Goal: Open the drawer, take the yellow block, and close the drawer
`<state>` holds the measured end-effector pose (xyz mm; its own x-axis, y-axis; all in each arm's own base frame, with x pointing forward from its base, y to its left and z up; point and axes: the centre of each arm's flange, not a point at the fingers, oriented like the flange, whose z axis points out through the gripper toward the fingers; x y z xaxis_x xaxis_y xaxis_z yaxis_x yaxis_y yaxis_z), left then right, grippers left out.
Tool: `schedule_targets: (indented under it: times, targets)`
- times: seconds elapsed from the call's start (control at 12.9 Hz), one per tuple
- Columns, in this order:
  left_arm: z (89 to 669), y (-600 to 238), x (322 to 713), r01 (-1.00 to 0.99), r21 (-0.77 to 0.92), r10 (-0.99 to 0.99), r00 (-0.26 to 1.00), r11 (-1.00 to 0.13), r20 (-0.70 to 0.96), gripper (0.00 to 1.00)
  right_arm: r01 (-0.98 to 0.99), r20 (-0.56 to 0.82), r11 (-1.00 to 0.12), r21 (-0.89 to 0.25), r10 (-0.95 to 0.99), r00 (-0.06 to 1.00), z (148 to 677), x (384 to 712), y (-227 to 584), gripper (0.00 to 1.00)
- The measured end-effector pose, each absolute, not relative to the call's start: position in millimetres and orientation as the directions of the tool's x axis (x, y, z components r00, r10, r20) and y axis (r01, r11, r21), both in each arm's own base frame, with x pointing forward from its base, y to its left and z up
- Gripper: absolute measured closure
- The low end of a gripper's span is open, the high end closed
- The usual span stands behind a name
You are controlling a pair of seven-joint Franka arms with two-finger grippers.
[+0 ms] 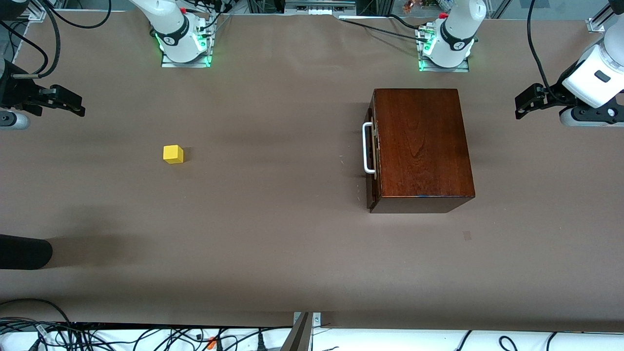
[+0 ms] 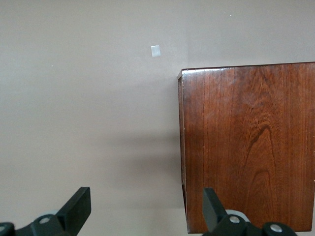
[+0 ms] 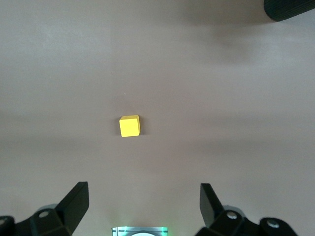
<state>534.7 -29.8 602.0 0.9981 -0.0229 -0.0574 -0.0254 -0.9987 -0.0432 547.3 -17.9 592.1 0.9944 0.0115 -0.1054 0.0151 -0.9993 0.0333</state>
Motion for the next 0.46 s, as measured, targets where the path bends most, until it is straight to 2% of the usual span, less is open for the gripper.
schedule_targets:
  times: [0.46]
  targets:
    - [601.8, -30.8, 534.4, -0.027, -0.043, -0.025, 0.998, -0.999, -0.06, 0.0, 0.015, -0.093, -0.999, 0.034, 0.012, 0.996, 593.0, 548.7, -17.9, 0.0]
